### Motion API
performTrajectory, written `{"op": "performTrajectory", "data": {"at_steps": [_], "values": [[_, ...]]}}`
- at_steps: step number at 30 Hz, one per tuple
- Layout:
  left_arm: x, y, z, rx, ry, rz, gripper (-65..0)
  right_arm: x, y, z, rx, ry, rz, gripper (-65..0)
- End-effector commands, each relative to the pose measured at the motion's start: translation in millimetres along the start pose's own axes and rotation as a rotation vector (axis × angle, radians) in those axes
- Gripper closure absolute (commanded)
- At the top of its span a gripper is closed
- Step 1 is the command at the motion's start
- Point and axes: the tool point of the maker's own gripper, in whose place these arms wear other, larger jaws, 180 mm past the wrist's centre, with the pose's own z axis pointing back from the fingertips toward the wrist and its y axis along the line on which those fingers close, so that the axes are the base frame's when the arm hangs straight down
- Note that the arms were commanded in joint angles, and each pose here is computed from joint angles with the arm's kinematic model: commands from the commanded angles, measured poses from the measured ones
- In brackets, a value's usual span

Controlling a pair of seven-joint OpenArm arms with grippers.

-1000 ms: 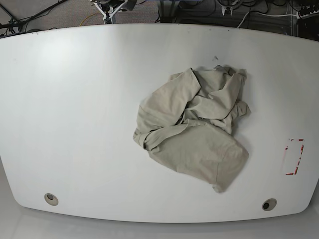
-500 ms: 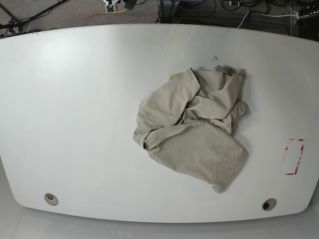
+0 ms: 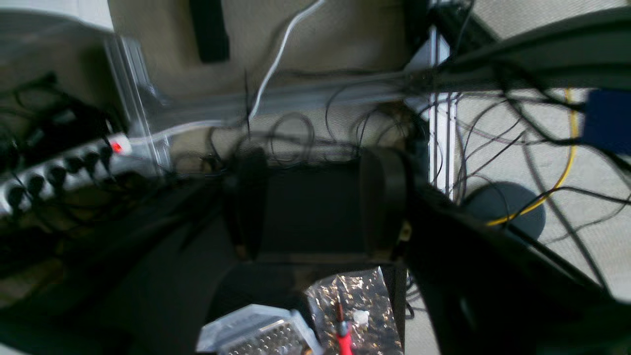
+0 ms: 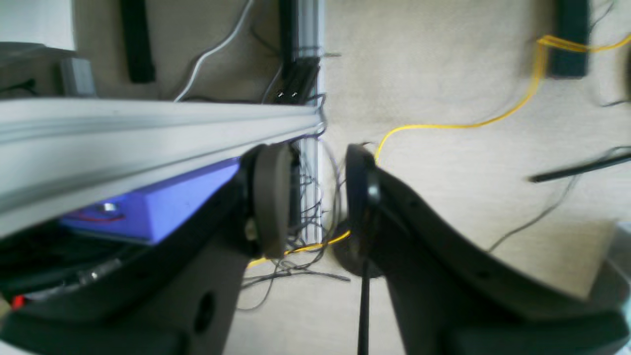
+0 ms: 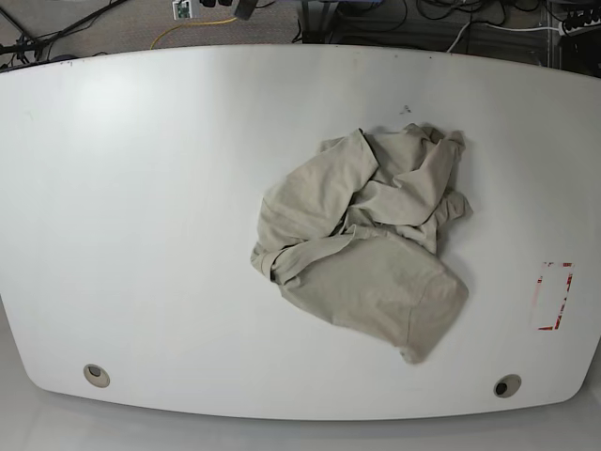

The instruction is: Fold the T-shirt properly

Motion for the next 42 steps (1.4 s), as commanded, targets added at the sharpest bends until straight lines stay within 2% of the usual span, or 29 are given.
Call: {"op": "performTrajectory", "data": {"at_steps": [1, 12, 16, 19, 24, 30, 40, 42], "values": [[15, 3, 16, 0.006, -0.054, -0.008, -27.5, 11, 2, 23, 0.003, -0.049, 0.005, -18.7], [96, 37, 78, -0.039, -0.267, 0.116, -27.5, 59, 16, 82, 0.006, -0.183, 0.049, -18.7], [130, 56, 97, -0.013, -0.356, 0.133, -27.9, 88, 10, 94, -0.016, -0.267, 0.057, -18.7], [151, 64, 106, 0.009, -0.412, 0.120, -27.9, 107, 10, 90, -0.015, -0.318, 0.072, -18.7], [160, 67, 108, 0.017, -0.439, 0.114, -29.0, 142, 7, 79, 0.002, -0.399, 0.127, -18.7], [173, 68, 104, 0.020, -0.477, 0.118, -42.4, 190, 11, 68, 0.016, -0.509, 0.167, -19.3], [177, 69, 103, 0.074, -0.513, 0.204, -42.8, 262, 15, 46, 0.049, -0.522, 0.331, -19.8], [180, 70, 102, 0.082, -0.523, 0.211, -42.8, 275, 17, 42, 0.052, -0.515, 0.358, -23.6]]}}
